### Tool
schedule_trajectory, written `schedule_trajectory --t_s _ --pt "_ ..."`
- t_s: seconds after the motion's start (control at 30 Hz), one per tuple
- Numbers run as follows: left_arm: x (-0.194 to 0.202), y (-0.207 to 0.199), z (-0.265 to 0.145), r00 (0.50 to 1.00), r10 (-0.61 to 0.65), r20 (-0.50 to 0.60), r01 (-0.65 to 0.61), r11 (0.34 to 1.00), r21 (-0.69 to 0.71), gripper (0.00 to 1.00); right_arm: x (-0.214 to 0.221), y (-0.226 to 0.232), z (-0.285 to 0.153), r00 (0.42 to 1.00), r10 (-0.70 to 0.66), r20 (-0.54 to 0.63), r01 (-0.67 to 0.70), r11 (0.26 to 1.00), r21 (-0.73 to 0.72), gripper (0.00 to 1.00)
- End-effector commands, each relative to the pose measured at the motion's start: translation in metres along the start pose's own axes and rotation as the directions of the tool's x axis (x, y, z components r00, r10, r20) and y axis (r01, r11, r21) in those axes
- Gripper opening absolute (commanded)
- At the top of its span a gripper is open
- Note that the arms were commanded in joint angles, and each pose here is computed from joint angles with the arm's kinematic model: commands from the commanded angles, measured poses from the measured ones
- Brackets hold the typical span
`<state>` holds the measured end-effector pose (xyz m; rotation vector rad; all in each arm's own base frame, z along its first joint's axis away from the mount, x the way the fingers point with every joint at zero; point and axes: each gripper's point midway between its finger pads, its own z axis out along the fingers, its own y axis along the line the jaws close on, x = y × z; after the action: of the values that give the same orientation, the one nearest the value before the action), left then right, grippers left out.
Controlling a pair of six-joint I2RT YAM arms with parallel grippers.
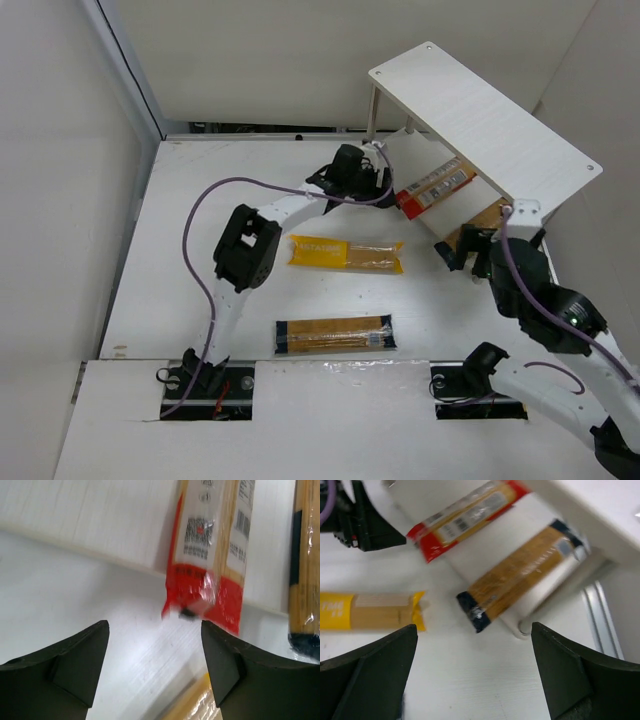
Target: Place and organize the pasta boxes and bags onto the shelf
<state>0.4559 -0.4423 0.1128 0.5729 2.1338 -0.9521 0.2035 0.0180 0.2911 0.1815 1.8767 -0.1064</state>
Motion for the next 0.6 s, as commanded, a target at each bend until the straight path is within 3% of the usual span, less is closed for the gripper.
schedule_trajectory --t_s 0.0,0.07,0.1,0.13,0.17,0.2,0.23,0.27,0.3,0.4,0.43,0.47,0.57 --pt "-0.03 -0.034 -0.07 0.994 0.072 0.088 -0.07 0.997 -0.024 0.71 -0.007 0.065 0.014 0.98 -0.194 0.053 0.201 0.941 -0.273 1.0" --pt "-0.024 -0.004 -0.105 0.987 0.044 0.153 -0.011 0.977 -0.214 0.75 -0.003 0.1 0.016 0.97 -0.23 0.083 0.243 0.876 -0.416 1.0" --pt "-0.051 -0.016 -0.153 0.96 0.053 0.274 0.018 0.968 -0.25 0.76 0.01 0.115 0.025 0.959 -0.272 0.083 0.279 0.846 -0.455 1.0" --pt "-0.004 0.024 -0.173 0.964 -0.024 0.266 0.132 0.909 -0.396 0.78 0.0 0.13 0.029 0.945 -0.286 0.161 0.328 0.813 -0.481 1.0" --pt "0.005 0.029 -0.196 0.949 -0.057 0.311 0.195 0.88 -0.434 0.85 0.004 0.144 0.03 0.936 -0.301 0.184 0.352 0.773 -0.527 1.0" --pt "0.003 0.026 -0.241 0.917 -0.085 0.389 0.272 0.847 -0.456 0.98 0.019 0.154 0.04 0.922 -0.341 0.181 0.383 0.747 -0.543 1.0" --pt "0.042 0.052 -0.263 0.908 -0.116 0.402 0.343 0.756 -0.557 1.0 0.01 0.167 0.045 0.899 -0.35 0.262 0.437 0.714 -0.547 1.0" --pt "0.057 0.057 -0.28 0.891 -0.15 0.428 0.398 0.711 -0.579 1.0 0.013 0.18 0.048 0.878 -0.37 0.305 0.479 0.665 -0.572 1.0" --pt "0.07 0.059 -0.293 0.85 -0.214 0.481 0.488 0.662 -0.568 1.0 0.019 0.203 0.042 0.852 -0.378 0.363 0.523 0.56 -0.643 1.0" --pt "0.109 0.065 -0.336 0.822 -0.274 0.5 0.56 0.552 -0.618 1.0 0.05 0.253 0.05 0.737 -0.488 0.467 0.634 0.261 -0.728 1.0" --pt "0.126 0.066 -0.346 0.818 -0.314 0.482 0.574 0.505 -0.644 1.0 0.079 0.266 0.066 0.709 -0.558 0.432 0.616 0.192 -0.764 1.0" --pt "0.134 0.064 -0.358 0.806 -0.33 0.491 0.591 0.479 -0.649 1.0 0.07 0.276 0.067 0.674 -0.577 0.461 0.627 0.117 -0.77 1.0" --pt "0.138 0.057 -0.371 0.786 -0.325 0.526 0.617 0.48 -0.624 1.0 0.095 0.297 0.092 0.573 -0.645 0.506 0.638 -0.037 -0.769 1.0"
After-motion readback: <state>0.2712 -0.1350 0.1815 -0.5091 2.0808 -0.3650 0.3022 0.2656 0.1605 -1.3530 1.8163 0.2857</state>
